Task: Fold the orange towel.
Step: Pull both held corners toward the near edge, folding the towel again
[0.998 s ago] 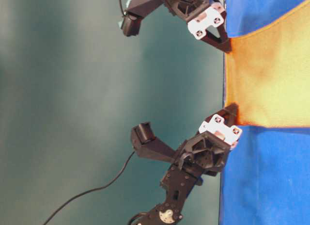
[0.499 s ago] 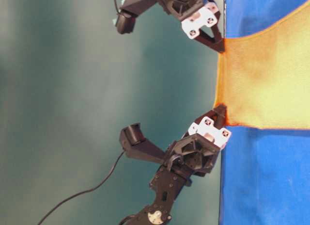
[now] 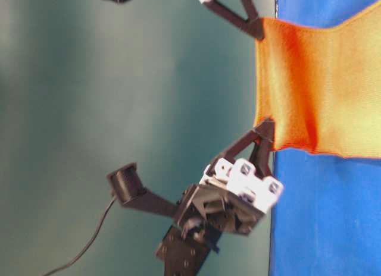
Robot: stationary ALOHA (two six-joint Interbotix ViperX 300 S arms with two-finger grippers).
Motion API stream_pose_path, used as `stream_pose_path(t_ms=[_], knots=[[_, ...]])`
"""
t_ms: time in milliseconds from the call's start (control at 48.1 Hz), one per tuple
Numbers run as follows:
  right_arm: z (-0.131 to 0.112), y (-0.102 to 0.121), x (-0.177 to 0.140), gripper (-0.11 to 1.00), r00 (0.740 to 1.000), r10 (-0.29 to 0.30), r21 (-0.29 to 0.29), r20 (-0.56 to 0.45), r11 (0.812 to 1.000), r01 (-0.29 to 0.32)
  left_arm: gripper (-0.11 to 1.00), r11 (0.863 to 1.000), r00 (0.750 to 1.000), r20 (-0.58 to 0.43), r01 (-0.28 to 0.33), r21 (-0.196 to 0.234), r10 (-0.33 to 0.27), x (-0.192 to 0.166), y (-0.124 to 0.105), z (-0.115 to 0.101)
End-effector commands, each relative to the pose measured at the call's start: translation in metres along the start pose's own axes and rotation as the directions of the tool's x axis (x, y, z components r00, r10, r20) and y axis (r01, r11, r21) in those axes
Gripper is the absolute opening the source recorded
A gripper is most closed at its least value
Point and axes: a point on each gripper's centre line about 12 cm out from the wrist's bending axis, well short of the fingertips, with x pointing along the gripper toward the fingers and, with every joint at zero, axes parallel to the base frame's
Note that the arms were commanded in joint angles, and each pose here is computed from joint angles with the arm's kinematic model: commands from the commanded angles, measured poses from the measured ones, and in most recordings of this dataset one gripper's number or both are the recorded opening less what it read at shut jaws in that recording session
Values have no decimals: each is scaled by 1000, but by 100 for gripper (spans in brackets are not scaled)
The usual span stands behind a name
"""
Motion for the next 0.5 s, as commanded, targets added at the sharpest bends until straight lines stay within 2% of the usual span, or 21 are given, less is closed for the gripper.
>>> stream_pose_path(t_ms=[0, 146, 250, 478], knots=[[-5, 13, -7, 4, 999, 36, -2, -13, 999, -36, 3, 999, 999, 19, 37, 9, -37, -9, -17, 7], [-17, 37, -8, 4, 994, 98, -20, -55, 995, -99, 3, 992, 993, -23, 119, 39, -119, -14, -54, -2], [-26, 48, -6, 4, 988, 122, -15, -91, 992, -124, 3, 986, 987, -44, 158, 45, -156, -14, -72, -9], [-47, 58, 10, 4, 978, 130, 7, -162, 991, -130, 3, 979, 976, -116, 194, 55, -187, 2, -91, -38]])
